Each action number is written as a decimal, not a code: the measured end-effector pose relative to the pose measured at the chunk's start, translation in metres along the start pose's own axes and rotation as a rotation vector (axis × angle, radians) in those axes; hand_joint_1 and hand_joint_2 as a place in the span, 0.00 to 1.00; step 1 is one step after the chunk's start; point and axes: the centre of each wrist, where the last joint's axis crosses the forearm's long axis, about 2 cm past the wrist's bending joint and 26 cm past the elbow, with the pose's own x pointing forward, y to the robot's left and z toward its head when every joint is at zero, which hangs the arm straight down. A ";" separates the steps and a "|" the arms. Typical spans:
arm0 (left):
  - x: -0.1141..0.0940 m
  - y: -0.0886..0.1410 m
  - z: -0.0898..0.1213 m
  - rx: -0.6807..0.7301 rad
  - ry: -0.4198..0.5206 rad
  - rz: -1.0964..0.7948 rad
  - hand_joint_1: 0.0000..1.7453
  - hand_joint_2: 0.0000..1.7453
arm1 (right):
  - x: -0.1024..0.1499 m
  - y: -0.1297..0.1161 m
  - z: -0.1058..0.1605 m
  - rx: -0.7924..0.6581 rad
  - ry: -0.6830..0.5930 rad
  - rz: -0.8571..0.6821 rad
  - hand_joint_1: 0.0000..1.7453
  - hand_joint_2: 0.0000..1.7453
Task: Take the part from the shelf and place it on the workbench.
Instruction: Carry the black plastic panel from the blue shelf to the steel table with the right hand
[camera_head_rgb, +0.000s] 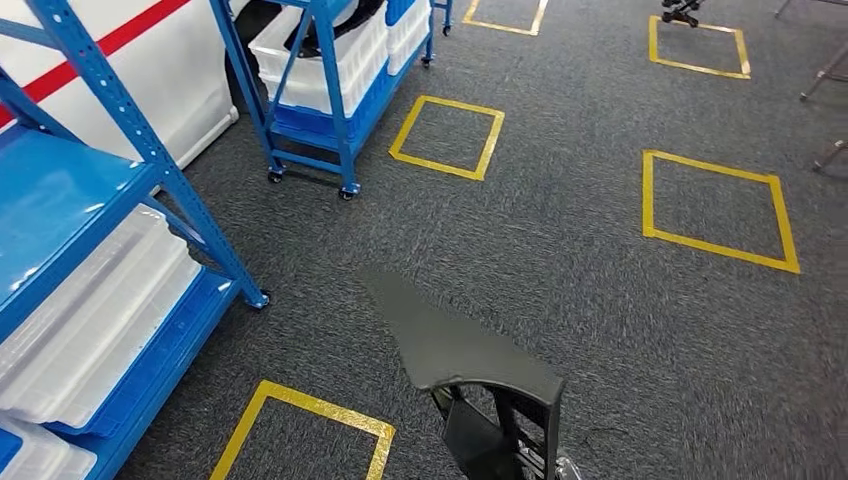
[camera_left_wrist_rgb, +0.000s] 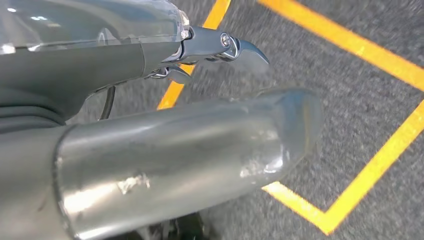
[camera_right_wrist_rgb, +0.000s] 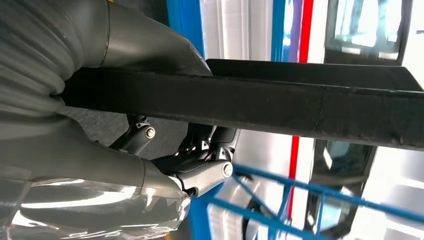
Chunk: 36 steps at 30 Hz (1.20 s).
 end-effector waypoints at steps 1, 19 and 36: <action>0.000 0.000 0.000 0.000 -0.001 0.000 0.00 0.00 | 0.000 0.000 0.000 0.001 0.002 0.001 1.00 1.00; 0.002 0.000 -0.001 -0.016 -0.003 -0.013 0.00 0.00 | 0.002 0.000 -0.002 0.008 0.003 0.022 1.00 1.00; 0.004 -0.002 -0.002 -0.024 -0.005 -0.018 0.00 0.00 | 0.002 0.003 -0.001 0.001 0.012 0.035 1.00 1.00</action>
